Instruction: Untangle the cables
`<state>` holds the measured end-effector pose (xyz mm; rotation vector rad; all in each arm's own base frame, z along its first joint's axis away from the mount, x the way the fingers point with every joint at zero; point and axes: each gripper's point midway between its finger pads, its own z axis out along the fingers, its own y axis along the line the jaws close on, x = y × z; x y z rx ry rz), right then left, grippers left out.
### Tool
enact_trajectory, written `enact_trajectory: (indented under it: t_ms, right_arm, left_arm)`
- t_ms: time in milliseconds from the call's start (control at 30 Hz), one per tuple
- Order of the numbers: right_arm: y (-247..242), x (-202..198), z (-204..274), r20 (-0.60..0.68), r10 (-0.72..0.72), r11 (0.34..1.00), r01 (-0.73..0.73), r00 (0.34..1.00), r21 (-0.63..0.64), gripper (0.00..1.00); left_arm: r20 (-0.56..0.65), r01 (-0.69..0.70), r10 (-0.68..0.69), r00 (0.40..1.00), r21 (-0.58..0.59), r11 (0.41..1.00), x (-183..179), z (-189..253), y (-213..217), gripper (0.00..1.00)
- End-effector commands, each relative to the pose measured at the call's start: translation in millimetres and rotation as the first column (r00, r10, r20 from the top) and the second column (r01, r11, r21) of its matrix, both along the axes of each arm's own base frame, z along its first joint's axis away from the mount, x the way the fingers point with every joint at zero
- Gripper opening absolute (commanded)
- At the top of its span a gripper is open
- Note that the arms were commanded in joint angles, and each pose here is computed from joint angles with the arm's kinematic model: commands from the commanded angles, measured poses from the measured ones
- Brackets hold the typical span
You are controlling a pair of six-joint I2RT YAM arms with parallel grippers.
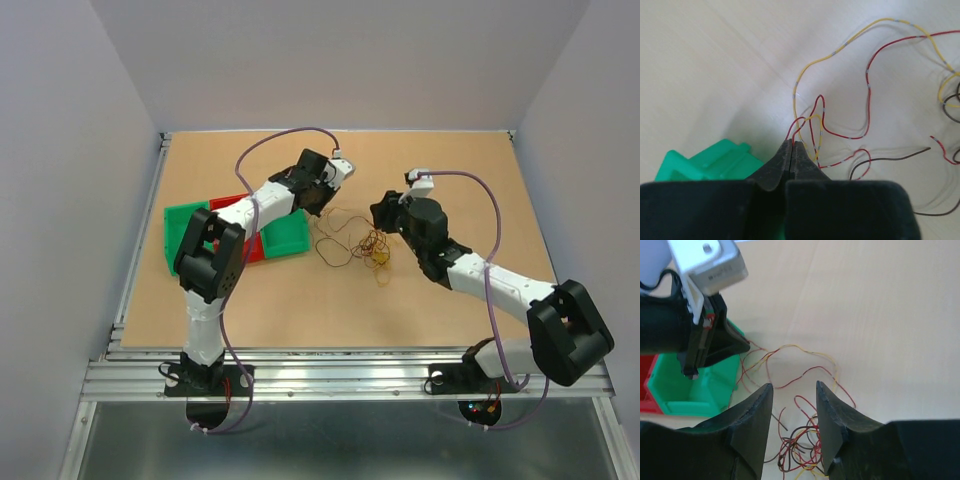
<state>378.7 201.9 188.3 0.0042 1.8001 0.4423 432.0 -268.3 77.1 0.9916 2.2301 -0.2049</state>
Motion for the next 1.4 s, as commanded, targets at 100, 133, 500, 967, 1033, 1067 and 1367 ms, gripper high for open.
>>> enact_trajectory:
  t_ms: [100, 133, 500, 967, 1033, 1067, 1367]
  right_arm:
    - [34.3, -14.3, 32.3, 0.177, 0.228, 0.97, -0.24, 0.958, 0.049, 0.47]
    - [35.7, -11.8, 33.1, 0.192, 0.228, 0.969, -0.241, 0.955, 0.048, 0.48]
    - [82.3, -24.8, 35.0, 0.32, 0.452, 0.867, -0.494, 0.833, 0.061, 0.74]
    - [112.5, -14.3, 19.6, 0.337, 0.548, 0.8, -0.597, 0.766, 0.057, 0.47]
    - [117.5, -18.9, 25.8, 0.357, 0.567, 0.776, -0.627, 0.743, 0.072, 0.26]
    - [118.5, -19.9, 26.7, 0.362, 0.573, 0.768, -0.636, 0.735, 0.074, 0.22]
    - [153.7, -34.2, 31.4, 0.38, 0.646, 0.689, -0.72, 0.662, 0.084, 0.14]
  left_arm:
    - [0.231, 0.035, 0.011, 0.973, -0.192, 0.981, -2.2, 145.2, -14.8, 0.0]
    - [0.255, 0.042, 0.014, 0.967, -0.213, 0.976, -6.9, 164.2, -12.8, 0.0]
    - [0.411, 0.193, -0.027, 0.911, -0.368, 0.909, -73.4, 256.9, 2.9, 0.0]
    - [0.485, 0.181, 0.041, 0.874, -0.402, 0.898, -104.3, 288.7, 32.1, 0.0]
    - [0.485, 0.147, 0.069, 0.872, -0.393, 0.908, -101.4, 285.9, 38.6, 0.0]
    - [0.482, 0.133, 0.08, 0.872, -0.392, 0.91, -100.4, 284.6, 40.7, 0.0]
    - [0.426, 0.034, 0.14, 0.894, -0.376, 0.926, -85.3, 249.9, 65.2, 0.0]
